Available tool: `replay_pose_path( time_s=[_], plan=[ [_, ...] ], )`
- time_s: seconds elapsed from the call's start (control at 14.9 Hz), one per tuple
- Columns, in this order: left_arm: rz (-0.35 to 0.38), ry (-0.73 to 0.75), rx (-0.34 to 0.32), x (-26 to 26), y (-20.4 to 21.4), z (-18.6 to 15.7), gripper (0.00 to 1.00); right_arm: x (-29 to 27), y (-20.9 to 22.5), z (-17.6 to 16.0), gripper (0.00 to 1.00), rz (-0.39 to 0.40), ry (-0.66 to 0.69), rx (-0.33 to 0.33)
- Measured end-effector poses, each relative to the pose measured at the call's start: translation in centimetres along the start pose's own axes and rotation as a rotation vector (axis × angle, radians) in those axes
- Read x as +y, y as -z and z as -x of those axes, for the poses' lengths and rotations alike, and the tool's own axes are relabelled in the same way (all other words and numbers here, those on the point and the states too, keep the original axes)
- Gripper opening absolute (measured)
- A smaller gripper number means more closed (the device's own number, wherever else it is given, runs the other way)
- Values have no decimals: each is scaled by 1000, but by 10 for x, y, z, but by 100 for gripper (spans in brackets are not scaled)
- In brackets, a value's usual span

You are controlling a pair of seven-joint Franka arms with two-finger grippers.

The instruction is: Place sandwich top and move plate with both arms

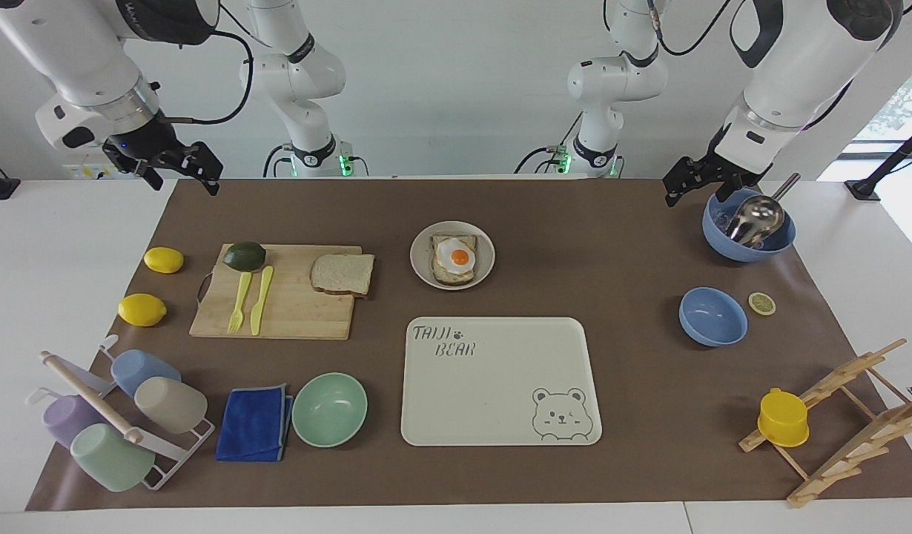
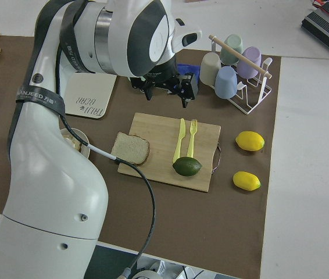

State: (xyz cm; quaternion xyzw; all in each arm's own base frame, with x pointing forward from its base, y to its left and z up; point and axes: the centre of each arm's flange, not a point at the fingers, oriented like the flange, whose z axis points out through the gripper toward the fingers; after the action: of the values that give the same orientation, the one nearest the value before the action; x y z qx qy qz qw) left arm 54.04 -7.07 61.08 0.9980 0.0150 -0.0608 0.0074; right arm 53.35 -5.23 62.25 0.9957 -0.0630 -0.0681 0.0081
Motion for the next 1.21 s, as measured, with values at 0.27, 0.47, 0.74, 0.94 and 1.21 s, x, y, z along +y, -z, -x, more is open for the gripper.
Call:
replay_pose_path(
  time_s=[0.27,0.47,0.74,0.94,1.21],
  plan=[
    [0,0,0,0,0,0,100,-5,0,0,100,1,10,0],
    [0,0,0,0,0,0,100,-10,-2,1,100,3,19,-6],
    [0,0,0,0,0,0,100,-13,-9,3,100,3,40,-32],
    [0,0,0,0,0,0,100,-67,-28,-4,100,9,104,33],
    [0,0,0,0,0,0,100,-189,-92,2,100,98,52,-9]
  ],
)
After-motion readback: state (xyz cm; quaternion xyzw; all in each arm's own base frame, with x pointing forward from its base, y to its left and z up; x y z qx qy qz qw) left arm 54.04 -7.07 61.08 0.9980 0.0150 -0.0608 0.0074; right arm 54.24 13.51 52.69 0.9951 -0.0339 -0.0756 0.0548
